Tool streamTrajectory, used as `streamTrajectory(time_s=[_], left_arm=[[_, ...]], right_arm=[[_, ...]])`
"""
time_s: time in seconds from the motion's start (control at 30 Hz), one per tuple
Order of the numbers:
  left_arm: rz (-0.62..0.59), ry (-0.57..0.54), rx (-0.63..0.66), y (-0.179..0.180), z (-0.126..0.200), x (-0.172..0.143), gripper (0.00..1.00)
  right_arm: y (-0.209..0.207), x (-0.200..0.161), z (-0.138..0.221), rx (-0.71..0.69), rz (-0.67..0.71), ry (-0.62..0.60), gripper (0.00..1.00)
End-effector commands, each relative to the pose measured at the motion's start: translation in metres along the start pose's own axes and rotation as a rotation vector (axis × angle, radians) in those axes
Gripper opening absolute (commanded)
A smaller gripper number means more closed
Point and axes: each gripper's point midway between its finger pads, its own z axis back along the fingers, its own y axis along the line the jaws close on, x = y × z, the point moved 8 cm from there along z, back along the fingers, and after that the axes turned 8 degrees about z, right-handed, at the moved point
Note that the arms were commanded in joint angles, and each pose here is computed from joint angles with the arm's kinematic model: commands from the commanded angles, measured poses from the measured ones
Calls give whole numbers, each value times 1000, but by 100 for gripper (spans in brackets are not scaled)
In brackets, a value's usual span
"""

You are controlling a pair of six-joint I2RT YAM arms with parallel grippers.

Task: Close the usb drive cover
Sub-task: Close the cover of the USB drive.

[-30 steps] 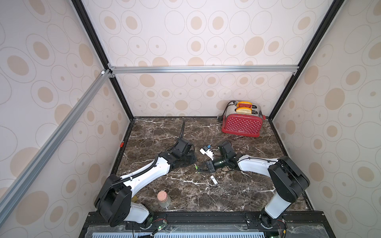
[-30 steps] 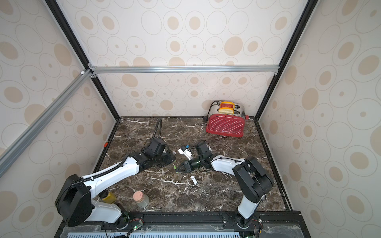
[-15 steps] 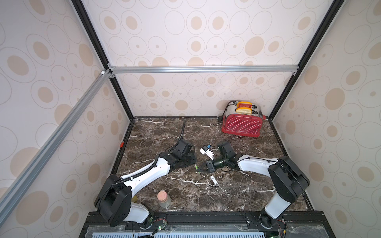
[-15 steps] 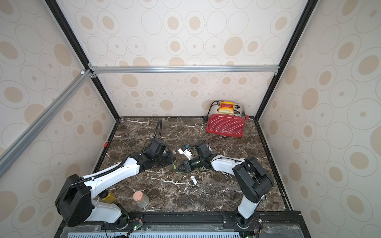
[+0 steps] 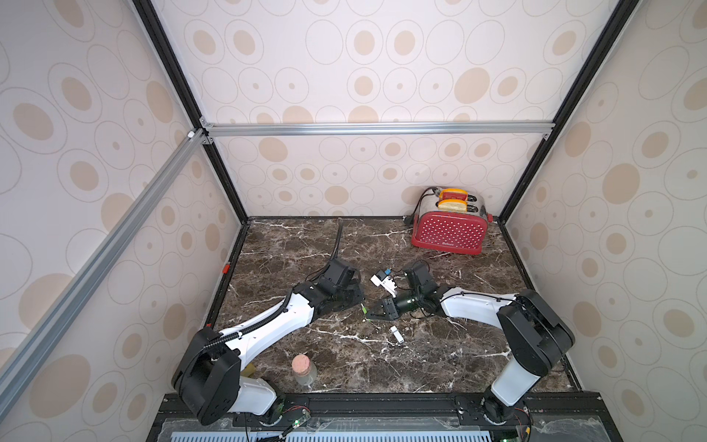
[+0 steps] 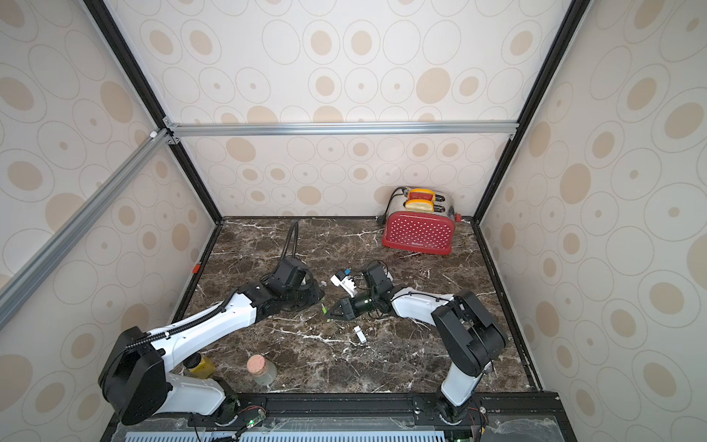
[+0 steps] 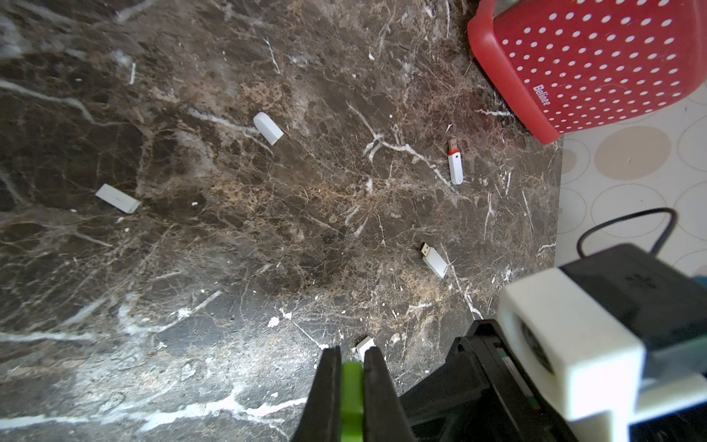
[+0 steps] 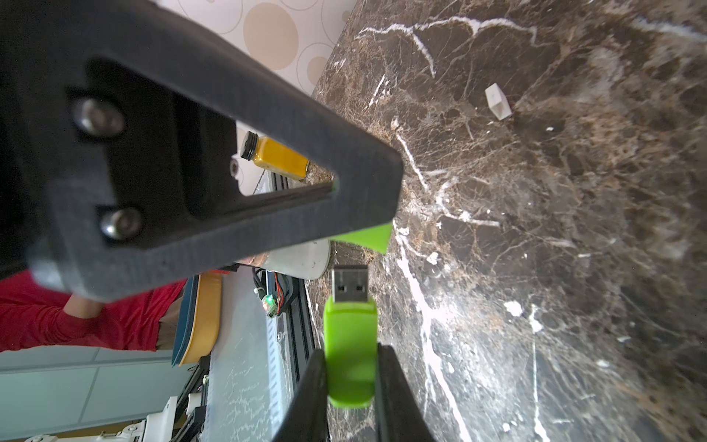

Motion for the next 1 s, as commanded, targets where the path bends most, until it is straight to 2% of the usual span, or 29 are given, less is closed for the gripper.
streamTrajectory(time_s=[0.0, 0.97], left_arm=[[-9, -17, 1, -1, 5, 0, 0], [-8, 4, 0, 2, -1, -8, 0]], right_arm=[[1, 3, -2, 2, 15, -1, 0], [-1, 8, -2, -8, 18, -2, 0]])
